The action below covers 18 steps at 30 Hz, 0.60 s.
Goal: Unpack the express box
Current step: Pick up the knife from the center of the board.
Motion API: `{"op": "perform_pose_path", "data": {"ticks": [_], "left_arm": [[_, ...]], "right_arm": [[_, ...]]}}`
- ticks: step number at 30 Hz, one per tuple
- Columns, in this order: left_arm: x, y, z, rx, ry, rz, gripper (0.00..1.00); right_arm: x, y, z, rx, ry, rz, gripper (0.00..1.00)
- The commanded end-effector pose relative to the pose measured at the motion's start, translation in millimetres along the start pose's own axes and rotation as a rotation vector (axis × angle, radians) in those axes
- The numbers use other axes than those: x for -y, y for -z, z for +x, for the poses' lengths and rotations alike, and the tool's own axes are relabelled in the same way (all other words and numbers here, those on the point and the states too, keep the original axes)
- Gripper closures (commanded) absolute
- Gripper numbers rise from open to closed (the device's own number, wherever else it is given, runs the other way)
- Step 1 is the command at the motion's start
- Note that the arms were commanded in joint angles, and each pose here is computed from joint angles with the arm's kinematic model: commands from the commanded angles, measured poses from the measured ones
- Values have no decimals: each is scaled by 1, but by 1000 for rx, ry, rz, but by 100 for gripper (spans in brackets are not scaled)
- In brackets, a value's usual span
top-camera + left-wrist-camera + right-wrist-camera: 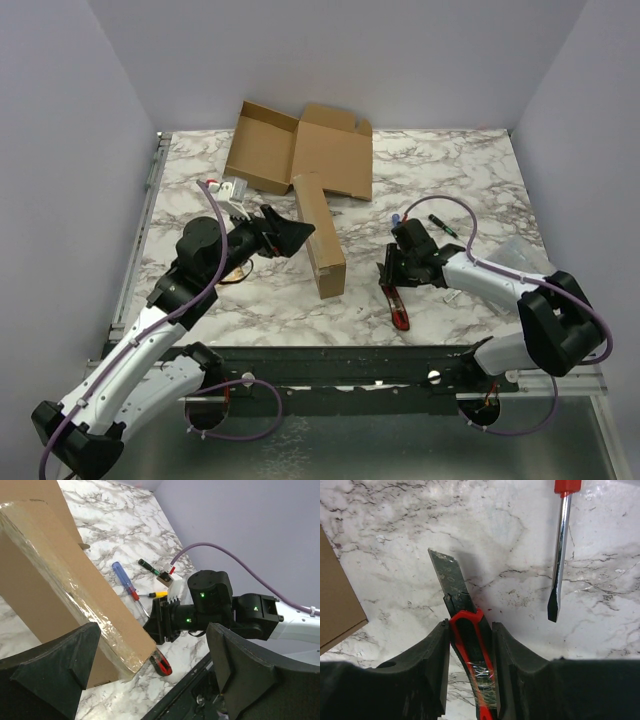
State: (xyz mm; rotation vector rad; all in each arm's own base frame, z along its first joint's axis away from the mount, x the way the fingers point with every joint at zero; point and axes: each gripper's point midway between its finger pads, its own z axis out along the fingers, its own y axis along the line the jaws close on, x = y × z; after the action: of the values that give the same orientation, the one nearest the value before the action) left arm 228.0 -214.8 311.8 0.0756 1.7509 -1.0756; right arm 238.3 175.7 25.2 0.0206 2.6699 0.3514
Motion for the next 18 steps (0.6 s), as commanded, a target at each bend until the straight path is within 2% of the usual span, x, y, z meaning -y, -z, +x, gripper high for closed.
{"op": "perform_pose_path", "data": {"ticks": [1,6,18], "left_arm": [[9,-2,-10,19,101,5,3],[14,-10,-11,-2,111,23,3],[37,-29,-12,-62,114,139,8]], "right_arm": [[-8,7,-19,80,38,-28,98],[-18,20,-35,132,60,-59,100],[-55,93,-92,379,18,-226,100]]}}
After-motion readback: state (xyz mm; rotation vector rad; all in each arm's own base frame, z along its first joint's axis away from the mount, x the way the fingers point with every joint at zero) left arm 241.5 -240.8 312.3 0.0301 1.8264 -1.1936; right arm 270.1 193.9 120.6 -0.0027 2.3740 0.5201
